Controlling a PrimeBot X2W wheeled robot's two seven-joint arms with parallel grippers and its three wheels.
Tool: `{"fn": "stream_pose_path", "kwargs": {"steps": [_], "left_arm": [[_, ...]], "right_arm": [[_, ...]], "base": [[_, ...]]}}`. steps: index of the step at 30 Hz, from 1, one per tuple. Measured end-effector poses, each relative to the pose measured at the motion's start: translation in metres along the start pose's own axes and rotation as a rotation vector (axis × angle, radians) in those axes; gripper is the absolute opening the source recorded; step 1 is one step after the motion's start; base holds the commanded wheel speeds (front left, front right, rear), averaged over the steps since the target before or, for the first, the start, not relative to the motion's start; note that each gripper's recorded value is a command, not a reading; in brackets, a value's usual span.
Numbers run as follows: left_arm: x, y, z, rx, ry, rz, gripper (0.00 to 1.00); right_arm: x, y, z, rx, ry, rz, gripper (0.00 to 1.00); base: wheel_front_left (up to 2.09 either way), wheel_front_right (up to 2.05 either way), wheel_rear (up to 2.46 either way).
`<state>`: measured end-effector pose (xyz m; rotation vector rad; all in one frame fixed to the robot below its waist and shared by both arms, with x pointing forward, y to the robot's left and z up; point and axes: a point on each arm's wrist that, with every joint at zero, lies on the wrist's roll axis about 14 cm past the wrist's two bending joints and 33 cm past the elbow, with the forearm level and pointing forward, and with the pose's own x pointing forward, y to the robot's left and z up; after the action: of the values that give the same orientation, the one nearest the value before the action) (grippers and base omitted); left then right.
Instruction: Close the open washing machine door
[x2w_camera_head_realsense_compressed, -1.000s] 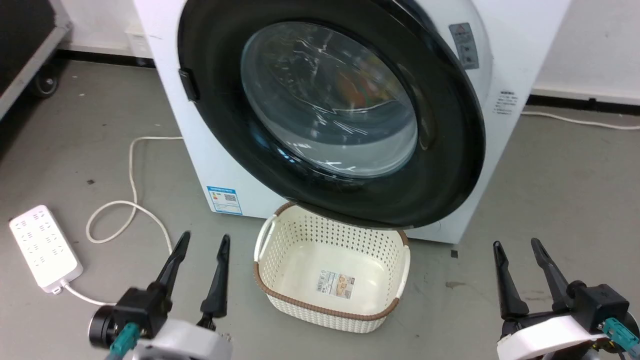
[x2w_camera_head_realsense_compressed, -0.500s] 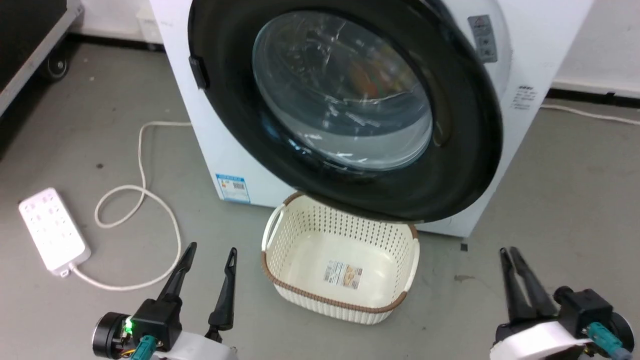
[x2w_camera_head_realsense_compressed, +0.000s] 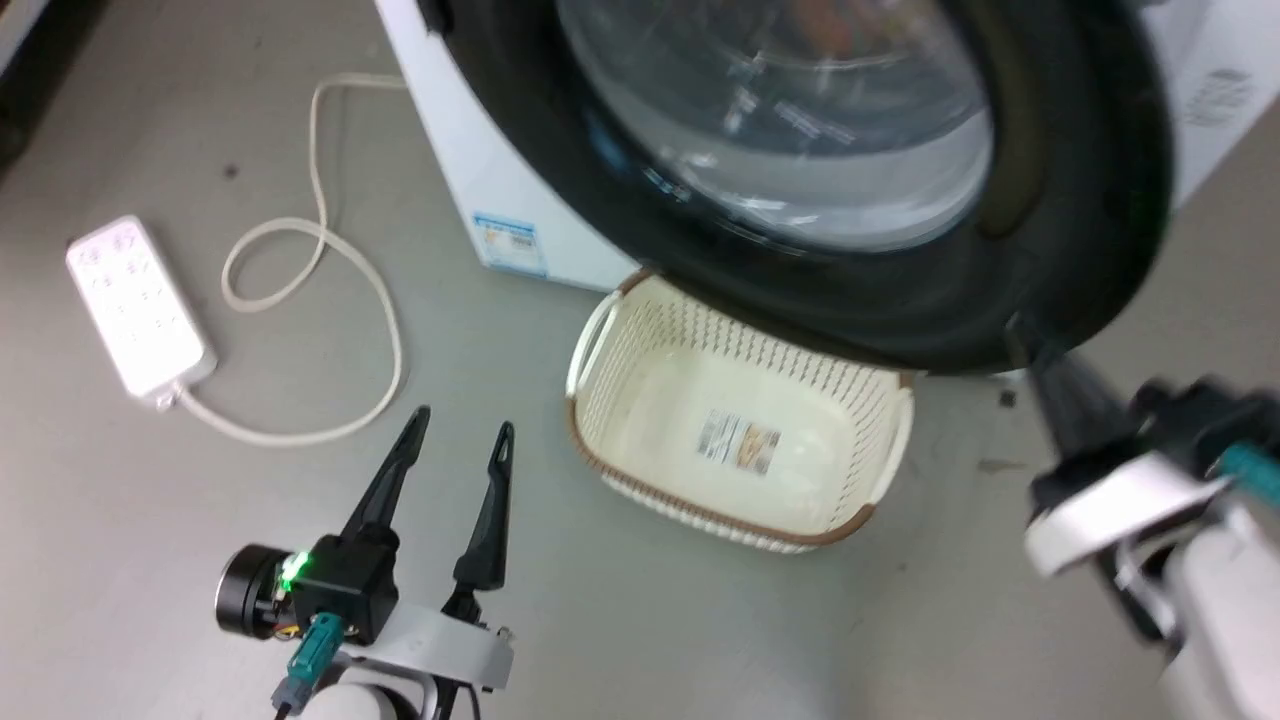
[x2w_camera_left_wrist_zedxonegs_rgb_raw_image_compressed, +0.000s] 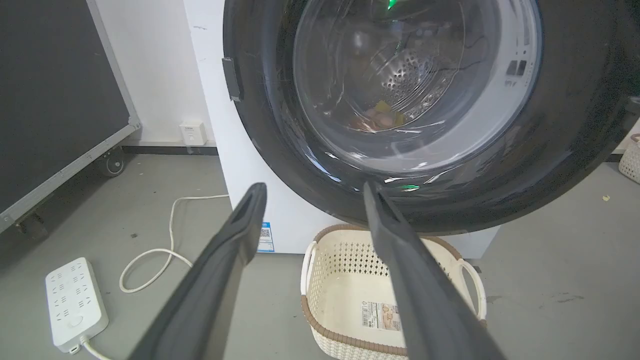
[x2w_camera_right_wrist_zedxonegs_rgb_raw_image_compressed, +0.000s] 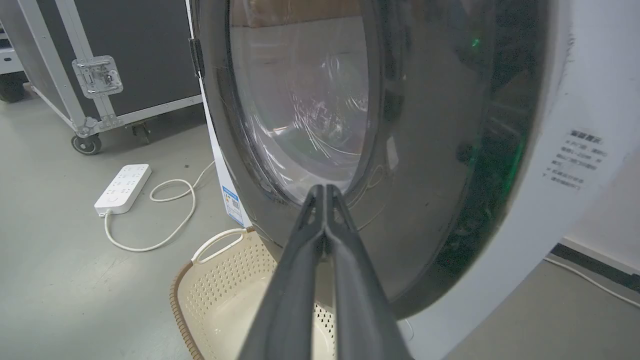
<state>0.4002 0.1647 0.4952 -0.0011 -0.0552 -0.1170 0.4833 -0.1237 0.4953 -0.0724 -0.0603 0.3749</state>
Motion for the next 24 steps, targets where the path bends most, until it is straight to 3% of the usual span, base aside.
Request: {"fn": "stream_pose_path", "kwargs": {"steps": [8, 24], "left_arm": [[0.009, 0.005, -0.015, -0.001, 0.036, 0.019, 1.00], [0.022, 0.012, -0.028, 0.015, 0.061, 0.044, 1.00]], "right_arm": [[0.055, -0.034, -0.011, 0.049, 0.014, 0.000, 0.00], [0.124, -0.098, -0.017, 0.175, 0.031, -0.156, 0.00]], "base": [[0.00, 0.00, 0.00], [0.00, 0.00, 0.00]]}}
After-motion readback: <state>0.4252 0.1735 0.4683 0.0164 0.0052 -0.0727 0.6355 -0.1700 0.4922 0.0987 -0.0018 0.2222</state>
